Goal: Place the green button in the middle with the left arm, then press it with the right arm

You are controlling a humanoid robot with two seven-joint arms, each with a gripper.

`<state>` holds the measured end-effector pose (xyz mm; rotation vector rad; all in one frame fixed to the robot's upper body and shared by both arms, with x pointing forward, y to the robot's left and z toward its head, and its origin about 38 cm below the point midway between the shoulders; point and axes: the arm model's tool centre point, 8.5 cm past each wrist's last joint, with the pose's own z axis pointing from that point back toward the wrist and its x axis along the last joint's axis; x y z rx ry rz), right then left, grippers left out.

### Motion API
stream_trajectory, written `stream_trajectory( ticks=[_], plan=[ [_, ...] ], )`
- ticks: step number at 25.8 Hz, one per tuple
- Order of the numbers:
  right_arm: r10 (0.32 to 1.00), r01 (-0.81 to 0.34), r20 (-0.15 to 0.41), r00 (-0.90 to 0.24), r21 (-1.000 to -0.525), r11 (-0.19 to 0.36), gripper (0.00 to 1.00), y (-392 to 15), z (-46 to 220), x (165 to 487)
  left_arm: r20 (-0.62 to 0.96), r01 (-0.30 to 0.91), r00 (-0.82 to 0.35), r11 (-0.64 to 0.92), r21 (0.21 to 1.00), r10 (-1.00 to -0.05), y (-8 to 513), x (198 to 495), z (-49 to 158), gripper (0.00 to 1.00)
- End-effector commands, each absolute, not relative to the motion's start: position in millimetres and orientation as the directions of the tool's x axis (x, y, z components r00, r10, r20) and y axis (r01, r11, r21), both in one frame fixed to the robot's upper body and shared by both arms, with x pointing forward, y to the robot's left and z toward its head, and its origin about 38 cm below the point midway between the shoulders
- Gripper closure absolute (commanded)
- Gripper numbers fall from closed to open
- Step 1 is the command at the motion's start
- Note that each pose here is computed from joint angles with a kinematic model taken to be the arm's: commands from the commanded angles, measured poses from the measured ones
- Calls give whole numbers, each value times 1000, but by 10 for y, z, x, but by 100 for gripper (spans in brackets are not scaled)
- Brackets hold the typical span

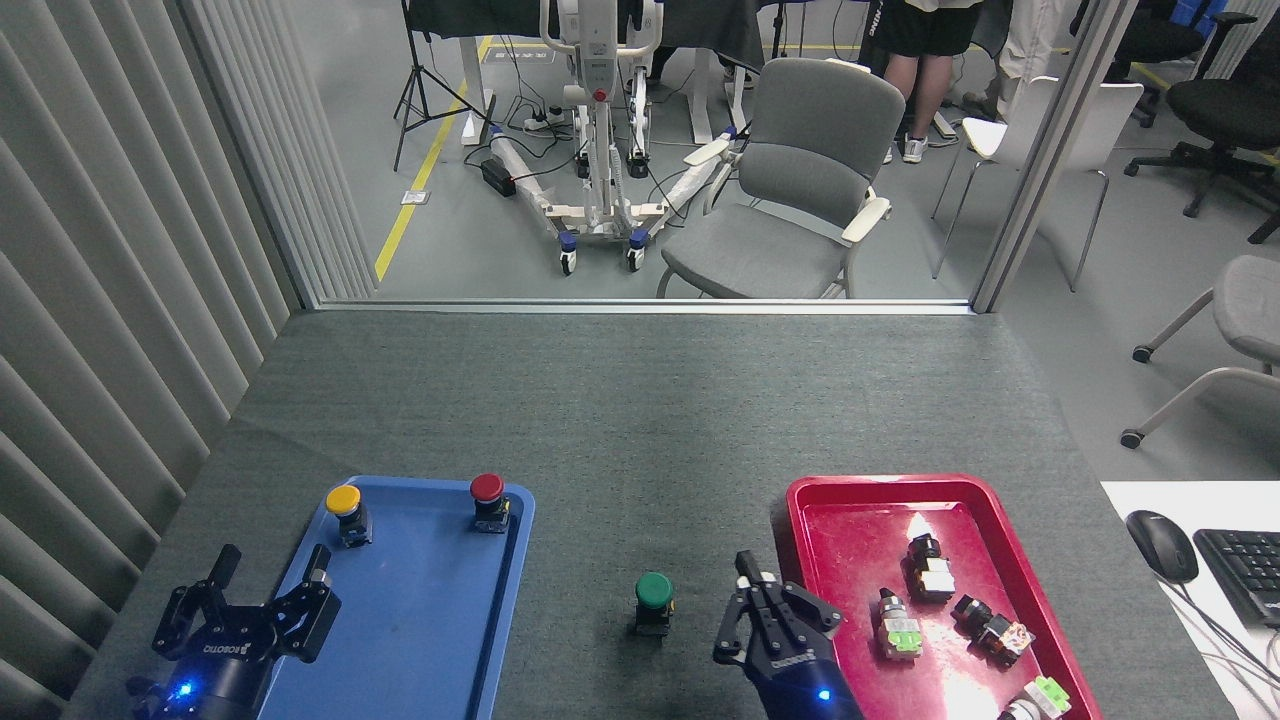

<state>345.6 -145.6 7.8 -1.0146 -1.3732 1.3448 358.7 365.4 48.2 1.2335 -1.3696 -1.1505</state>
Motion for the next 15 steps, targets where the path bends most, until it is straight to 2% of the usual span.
stream_trajectory(
  ticks=[1,6,15],
  plan=[
    [992,-48,39,-120,-998,33,0,-1968,-8,3331,47,-120,-62,55,991,-997,3662,3577,474,0],
    [998,-50,26,-52,-998,23,0,-2261,-19,3240,51,-112,-68,59,992,-996,3648,3572,460,0],
    [999,-34,-4,-38,-999,-5,0,-2428,37,3190,54,-108,-69,62,992,-996,3645,3547,443,0]
  ],
)
